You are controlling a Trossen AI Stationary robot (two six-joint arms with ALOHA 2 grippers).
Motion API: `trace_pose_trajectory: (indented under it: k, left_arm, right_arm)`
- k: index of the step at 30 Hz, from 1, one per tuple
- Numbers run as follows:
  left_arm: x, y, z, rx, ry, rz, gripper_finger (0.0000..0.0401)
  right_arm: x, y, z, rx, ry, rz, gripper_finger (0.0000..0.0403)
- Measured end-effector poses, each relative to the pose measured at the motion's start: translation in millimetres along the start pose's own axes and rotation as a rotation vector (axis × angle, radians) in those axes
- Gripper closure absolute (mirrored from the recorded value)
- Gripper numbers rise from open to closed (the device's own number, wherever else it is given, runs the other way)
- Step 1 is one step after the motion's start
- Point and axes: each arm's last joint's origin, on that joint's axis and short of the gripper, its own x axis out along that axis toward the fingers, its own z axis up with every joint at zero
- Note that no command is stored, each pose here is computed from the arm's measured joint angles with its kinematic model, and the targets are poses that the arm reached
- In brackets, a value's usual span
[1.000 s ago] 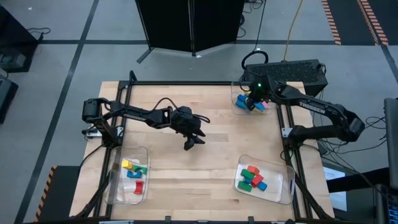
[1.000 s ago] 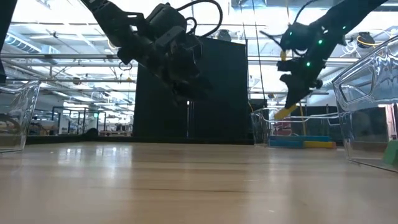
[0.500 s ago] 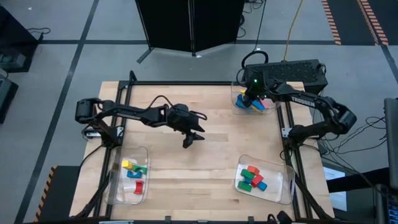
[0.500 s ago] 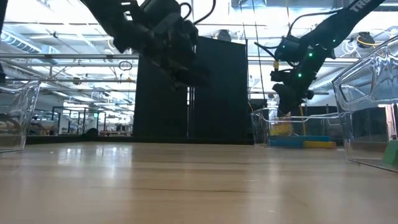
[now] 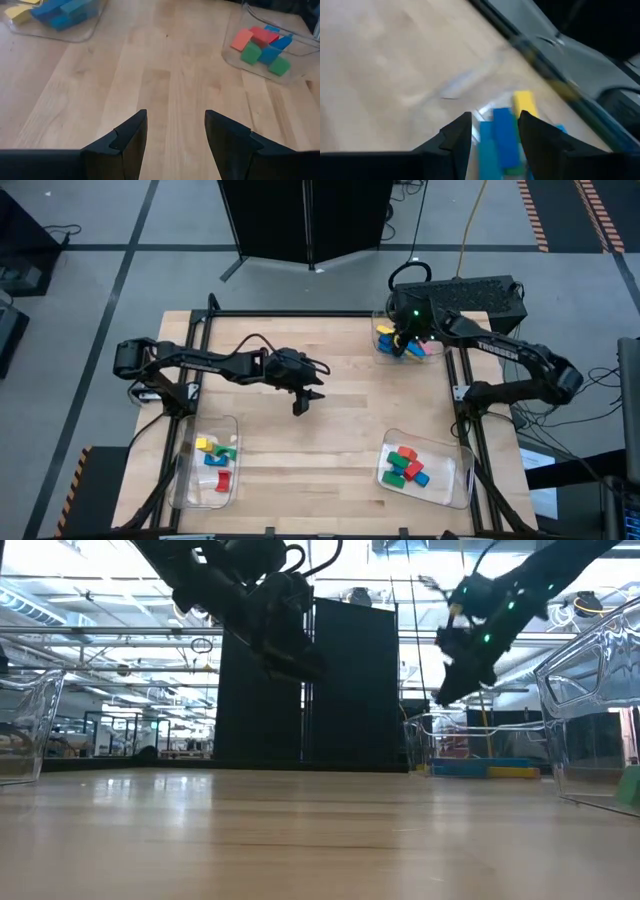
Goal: Sort blocks by size
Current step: Adjust the transparent bins on the bottom of the table
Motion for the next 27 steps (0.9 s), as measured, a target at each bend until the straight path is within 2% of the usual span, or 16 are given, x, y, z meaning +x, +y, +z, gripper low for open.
trace_pose_trajectory:
  k: [12, 21, 27]
  left_arm:
    - [0, 2, -2, -0.003, 0.014, 0.039, 0.0202]
    - [0, -2, -2, -0.006, 0.016, 0.033, 0.0202]
    - [1, -5, -2, -0.001, 0.018, 0.023, 0.0202]
  right_arm:
    - [-49, 55, -5, -0.044, -0.067, 0.201, 0.0269]
    - [-60, 110, -17, -0.067, -0.023, 0.399, 0.0281]
    - [-56, 152, -30, -0.112, 0.041, 0.509, 0.0308]
